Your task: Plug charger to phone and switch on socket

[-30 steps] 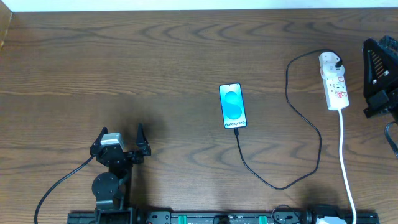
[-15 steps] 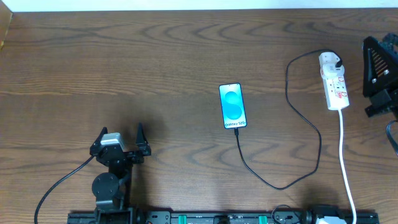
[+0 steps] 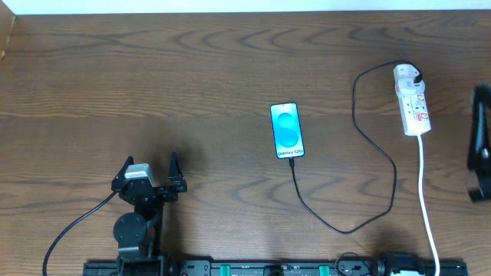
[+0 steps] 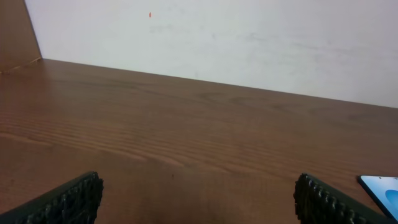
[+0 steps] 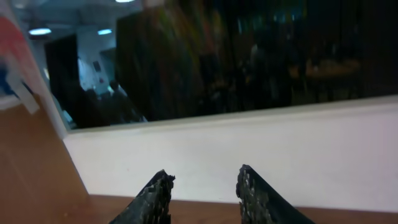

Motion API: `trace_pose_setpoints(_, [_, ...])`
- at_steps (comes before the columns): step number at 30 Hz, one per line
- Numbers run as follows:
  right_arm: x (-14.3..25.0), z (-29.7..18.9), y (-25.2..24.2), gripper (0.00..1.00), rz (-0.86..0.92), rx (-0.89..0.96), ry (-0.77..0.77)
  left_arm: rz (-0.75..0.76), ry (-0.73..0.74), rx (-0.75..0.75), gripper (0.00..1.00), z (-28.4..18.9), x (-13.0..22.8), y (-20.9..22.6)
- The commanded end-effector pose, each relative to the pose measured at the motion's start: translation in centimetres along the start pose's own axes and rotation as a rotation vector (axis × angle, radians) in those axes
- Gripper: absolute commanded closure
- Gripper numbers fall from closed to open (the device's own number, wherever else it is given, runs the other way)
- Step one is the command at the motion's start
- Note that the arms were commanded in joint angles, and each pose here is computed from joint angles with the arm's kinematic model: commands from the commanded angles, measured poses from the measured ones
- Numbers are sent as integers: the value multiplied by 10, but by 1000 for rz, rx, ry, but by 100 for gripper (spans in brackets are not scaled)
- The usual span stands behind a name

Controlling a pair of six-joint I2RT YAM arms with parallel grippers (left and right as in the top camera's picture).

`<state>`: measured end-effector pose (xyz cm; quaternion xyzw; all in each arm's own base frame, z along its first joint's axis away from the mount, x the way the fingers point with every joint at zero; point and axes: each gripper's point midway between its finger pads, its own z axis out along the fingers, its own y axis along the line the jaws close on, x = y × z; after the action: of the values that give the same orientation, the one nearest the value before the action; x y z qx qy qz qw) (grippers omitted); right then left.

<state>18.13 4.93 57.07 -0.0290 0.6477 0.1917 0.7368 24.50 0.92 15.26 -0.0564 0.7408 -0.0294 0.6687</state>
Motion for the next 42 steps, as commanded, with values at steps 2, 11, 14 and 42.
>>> trace_pose_setpoints(2, [-13, -28, 12, 68, -42, -9, -68, 12, 49, 28, 2, 1, 15, -4])
trace_pose_setpoints(11, [-33, -83, 36, 61, -87, -41, -195, 12, 49, 28, 2, 1, 15, -4])
trace_pose_setpoints(14, [-37, -104, 45, 62, -101, -52, -238, 12, 49, 28, 2, 1, 15, -4])
trace_pose_setpoints(42, [-24, -336, 107, 56, -236, -118, -763, 12, 49, 28, 2, 1, 15, -4])
